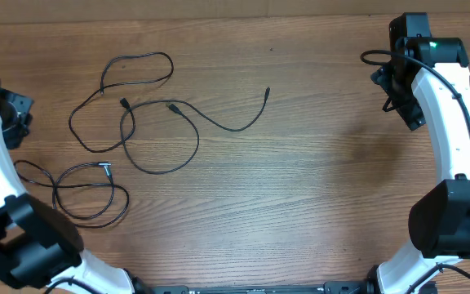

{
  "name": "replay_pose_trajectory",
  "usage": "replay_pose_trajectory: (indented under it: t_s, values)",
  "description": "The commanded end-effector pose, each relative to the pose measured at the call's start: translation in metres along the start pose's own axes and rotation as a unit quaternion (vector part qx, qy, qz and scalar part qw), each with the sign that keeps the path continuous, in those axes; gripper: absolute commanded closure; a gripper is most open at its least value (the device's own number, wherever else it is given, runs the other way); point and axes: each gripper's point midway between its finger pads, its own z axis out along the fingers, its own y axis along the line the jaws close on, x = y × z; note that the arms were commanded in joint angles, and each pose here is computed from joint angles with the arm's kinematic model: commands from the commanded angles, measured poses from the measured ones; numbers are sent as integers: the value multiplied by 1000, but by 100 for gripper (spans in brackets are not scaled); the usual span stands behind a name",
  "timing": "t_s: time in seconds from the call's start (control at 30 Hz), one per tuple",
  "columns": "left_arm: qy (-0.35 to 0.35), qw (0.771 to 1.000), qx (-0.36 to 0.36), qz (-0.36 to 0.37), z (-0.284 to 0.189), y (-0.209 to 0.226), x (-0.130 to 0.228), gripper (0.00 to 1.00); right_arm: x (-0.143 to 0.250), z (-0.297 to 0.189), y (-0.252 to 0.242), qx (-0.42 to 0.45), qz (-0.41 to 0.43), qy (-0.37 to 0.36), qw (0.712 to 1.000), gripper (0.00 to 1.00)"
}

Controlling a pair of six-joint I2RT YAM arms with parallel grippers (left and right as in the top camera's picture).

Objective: Untangle cables

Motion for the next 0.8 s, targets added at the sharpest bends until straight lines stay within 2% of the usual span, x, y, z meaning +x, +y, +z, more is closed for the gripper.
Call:
replay_pose_trajectory:
  t_s: [0.0,0.4,0.77]
  values:
    - [8,1000,-9,22,9,-9,7,96,-9,-7,2,-9,13,-14,1000,0]
    - [17,997,-3,74,31,-40,30,96,-9,-7,2,-9,13,-14,1000,0]
    - [72,991,-43,107,81,-44,63,96,-9,-7,2,-9,13,-14,1000,0]
